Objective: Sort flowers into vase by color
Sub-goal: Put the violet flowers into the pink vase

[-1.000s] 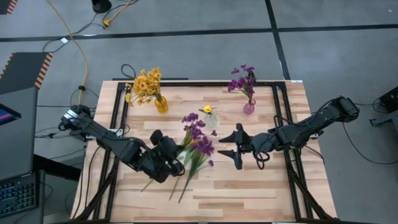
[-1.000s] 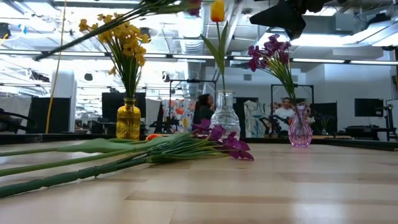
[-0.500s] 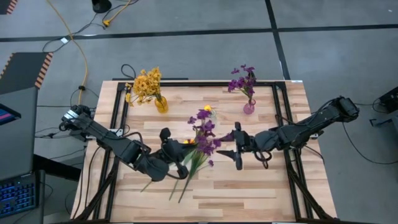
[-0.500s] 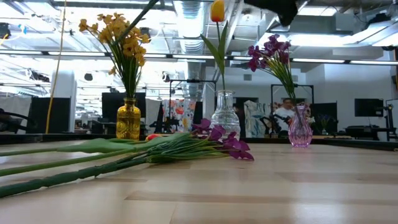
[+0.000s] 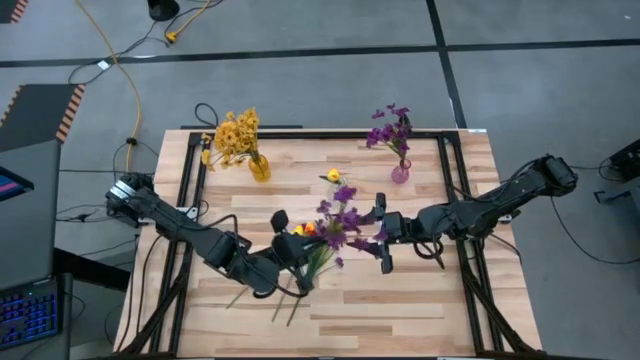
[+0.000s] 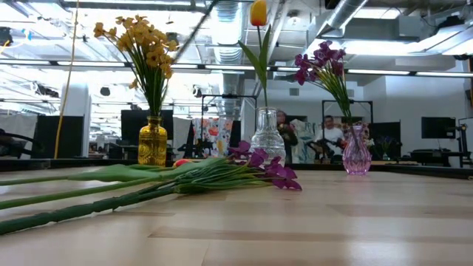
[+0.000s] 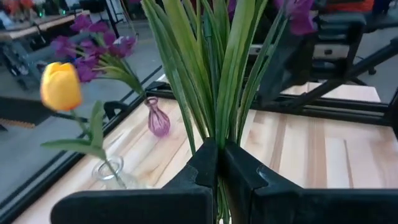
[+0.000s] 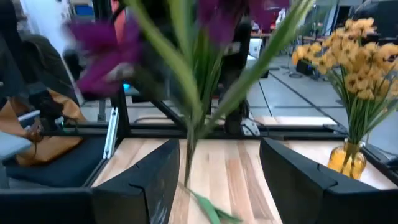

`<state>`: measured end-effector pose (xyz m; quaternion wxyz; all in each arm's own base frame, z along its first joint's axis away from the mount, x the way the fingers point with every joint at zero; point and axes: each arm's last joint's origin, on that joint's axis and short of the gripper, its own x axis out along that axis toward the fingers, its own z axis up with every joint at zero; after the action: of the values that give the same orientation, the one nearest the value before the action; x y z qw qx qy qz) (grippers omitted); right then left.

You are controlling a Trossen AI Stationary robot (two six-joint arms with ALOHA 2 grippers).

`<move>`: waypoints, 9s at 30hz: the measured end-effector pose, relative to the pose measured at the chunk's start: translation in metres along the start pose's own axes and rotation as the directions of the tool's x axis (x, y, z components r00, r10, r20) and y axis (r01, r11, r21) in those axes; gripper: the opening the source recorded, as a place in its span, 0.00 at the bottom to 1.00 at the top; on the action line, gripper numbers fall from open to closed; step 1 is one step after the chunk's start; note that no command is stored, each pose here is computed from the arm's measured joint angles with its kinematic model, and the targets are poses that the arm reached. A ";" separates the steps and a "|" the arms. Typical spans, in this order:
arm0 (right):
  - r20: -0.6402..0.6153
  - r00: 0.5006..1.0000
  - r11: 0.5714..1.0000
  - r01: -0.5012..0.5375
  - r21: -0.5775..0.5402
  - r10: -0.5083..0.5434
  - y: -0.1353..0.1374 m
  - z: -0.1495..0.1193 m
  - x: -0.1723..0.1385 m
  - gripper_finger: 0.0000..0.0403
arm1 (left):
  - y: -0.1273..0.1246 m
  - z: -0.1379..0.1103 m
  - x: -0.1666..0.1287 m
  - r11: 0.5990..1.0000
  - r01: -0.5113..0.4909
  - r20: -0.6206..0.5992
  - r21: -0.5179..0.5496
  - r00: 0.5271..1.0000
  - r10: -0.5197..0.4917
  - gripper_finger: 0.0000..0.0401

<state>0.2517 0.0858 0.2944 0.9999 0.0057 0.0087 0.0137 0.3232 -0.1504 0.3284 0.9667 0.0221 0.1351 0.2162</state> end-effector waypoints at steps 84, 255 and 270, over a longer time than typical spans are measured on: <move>0.013 1.000 0.992 0.002 -0.130 -0.001 -0.009 0.008 -0.007 0.13 | 0.009 0.009 0.041 0.981 0.157 0.068 0.110 0.984 -0.165 0.35; -0.226 0.504 0.530 0.845 -0.071 -0.834 -0.137 -0.064 -0.083 0.57 | 0.008 0.003 -0.010 0.965 0.249 -0.108 0.079 0.965 -0.240 0.37; -0.211 0.535 0.556 0.830 -0.052 -0.818 -0.131 -0.060 -0.086 0.60 | 0.008 0.003 -0.010 0.965 0.249 -0.107 0.079 0.965 -0.240 0.37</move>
<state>0.1685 -0.0470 0.2348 0.8808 0.0265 0.1166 -0.4581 0.3119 -0.1473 0.3345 0.9763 0.0392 0.1933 0.0894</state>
